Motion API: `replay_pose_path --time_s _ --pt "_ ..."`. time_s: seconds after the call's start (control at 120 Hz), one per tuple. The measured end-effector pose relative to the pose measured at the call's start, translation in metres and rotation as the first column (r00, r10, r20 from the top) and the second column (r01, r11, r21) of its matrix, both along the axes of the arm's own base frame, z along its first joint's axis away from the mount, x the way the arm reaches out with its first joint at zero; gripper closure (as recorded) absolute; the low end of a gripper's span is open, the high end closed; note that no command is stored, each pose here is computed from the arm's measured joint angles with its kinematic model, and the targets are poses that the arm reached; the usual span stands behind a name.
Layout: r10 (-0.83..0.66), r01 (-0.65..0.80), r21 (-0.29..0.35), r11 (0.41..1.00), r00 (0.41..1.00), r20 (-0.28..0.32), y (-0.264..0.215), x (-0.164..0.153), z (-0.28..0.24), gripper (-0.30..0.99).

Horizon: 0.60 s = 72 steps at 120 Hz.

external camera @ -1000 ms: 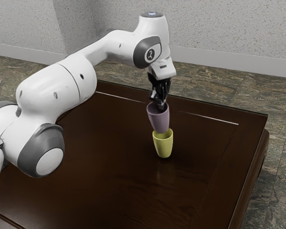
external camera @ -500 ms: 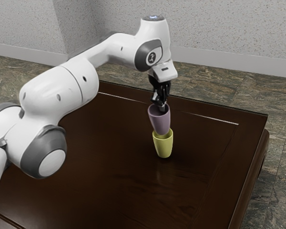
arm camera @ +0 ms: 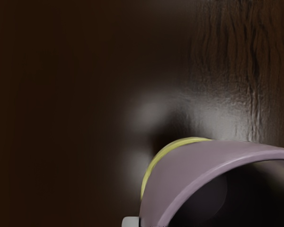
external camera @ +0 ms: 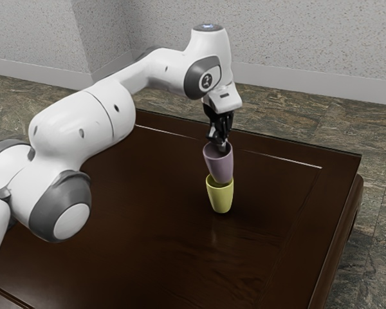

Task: Place the left cup onto the right cup

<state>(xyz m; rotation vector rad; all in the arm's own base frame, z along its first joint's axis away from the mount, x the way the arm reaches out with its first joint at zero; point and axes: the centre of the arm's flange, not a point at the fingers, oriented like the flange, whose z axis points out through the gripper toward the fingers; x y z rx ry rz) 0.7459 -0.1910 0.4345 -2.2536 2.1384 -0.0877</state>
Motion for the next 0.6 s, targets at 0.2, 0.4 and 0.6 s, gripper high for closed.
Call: replay_pose_path --time_s 0.2,0.4,0.6 --pt "0.019 -0.019 0.004 1.000 0.999 -0.033 0.009 -0.002 -0.004 0.79" --pt "0.027 -0.027 0.007 1.000 0.998 -0.058 0.012 -0.003 -0.013 0.59" --pt "0.021 -0.021 0.006 1.000 0.998 -0.054 0.011 -0.003 -0.010 0.24"
